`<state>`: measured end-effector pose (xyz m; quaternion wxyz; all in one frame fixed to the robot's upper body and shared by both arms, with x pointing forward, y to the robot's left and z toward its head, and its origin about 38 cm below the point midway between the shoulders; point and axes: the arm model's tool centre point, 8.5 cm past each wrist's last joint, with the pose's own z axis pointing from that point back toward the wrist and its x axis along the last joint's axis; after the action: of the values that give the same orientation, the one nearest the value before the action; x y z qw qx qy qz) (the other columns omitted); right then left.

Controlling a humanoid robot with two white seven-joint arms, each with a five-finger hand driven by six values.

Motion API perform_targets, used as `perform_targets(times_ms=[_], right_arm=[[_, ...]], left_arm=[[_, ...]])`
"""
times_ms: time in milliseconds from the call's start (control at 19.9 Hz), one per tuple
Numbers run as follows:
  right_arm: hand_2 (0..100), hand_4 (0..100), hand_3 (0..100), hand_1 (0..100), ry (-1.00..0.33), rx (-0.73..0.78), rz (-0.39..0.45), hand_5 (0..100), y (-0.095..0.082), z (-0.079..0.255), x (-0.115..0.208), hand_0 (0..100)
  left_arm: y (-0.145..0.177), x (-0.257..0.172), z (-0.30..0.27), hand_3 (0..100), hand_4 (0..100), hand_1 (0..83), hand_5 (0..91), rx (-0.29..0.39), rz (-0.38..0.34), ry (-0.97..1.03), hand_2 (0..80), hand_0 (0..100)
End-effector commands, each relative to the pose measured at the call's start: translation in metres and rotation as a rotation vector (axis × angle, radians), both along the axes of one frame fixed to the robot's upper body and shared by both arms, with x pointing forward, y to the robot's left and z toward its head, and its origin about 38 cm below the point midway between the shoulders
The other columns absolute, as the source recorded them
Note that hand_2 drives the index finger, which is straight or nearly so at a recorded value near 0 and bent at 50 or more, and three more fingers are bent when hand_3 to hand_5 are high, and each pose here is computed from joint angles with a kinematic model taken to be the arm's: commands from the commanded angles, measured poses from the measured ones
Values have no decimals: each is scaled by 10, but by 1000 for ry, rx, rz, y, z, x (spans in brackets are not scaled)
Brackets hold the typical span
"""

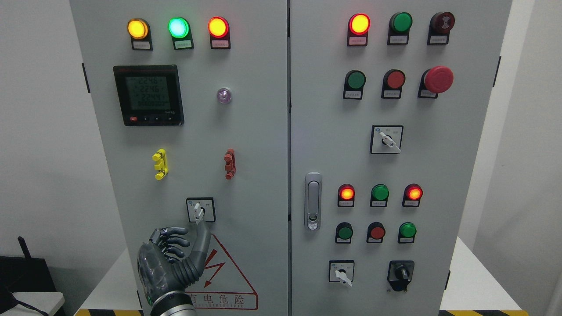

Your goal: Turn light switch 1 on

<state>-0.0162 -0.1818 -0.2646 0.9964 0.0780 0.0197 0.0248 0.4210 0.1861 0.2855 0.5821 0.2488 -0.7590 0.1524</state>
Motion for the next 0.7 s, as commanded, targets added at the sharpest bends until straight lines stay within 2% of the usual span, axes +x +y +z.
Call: perform_targets(times_ms=[0,652], right_arm=[[0,0,0,389,1,0,-18,0,0,0,0,120],[0,0,0,389,1,0,-18,0,0,0,0,120]], left_arm=[[-5,3,5,768,854,641,811,-4,-15,-7,549,117],[-8,10,7,737,862,604,812,-9,-16,37,550,125]])
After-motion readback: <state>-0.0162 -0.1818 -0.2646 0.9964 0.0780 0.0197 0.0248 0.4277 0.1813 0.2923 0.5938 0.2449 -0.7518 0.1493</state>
